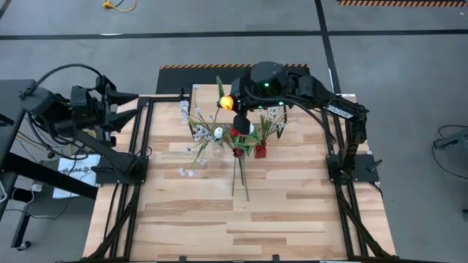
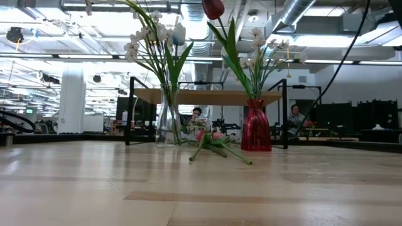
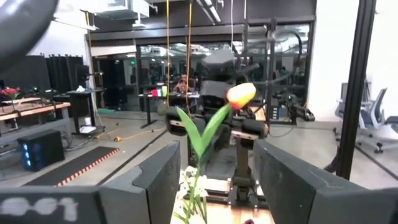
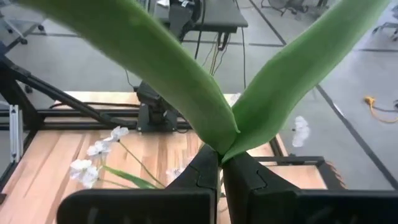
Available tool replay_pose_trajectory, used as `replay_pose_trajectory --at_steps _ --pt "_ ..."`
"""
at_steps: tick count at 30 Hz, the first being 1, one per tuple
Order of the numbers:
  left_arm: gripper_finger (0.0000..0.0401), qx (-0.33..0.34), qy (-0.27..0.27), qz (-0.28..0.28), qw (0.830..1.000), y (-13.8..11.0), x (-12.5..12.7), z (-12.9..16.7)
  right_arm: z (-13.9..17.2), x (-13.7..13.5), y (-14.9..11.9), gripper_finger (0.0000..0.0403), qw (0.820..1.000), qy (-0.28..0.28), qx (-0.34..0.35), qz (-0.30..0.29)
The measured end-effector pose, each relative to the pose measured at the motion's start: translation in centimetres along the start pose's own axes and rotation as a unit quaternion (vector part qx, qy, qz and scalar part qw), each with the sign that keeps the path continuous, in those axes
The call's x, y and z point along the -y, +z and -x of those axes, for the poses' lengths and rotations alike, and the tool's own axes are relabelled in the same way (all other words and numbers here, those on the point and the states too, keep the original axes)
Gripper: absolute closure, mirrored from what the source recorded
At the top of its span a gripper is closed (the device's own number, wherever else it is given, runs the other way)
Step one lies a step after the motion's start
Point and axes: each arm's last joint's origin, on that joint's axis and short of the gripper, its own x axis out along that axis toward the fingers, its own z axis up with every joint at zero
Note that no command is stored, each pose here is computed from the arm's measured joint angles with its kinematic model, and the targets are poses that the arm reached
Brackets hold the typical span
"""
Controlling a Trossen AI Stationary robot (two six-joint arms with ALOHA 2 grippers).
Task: Pick and place flowers into a vace then onto a shelf
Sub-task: Put the yellow flower into the transparent vase
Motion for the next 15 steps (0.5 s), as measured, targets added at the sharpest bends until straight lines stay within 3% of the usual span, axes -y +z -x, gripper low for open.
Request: replay_pose_trajectory --at_steps 7,15 --pt "0.0208 -0.007 -0.002 0.003 1.0 -1.1 0.7 -0.7 -3.6 -1.0 -1.6 0.0402 0.998 0.033 -0.052 -0.01" --pt "0.0208 -0.008 -0.015 0.009 1.0 -1.2 1.0 -0.9 -6.9 -0.9 -3.2 0.0402 0.996 0.034 -0.083 -0.012"
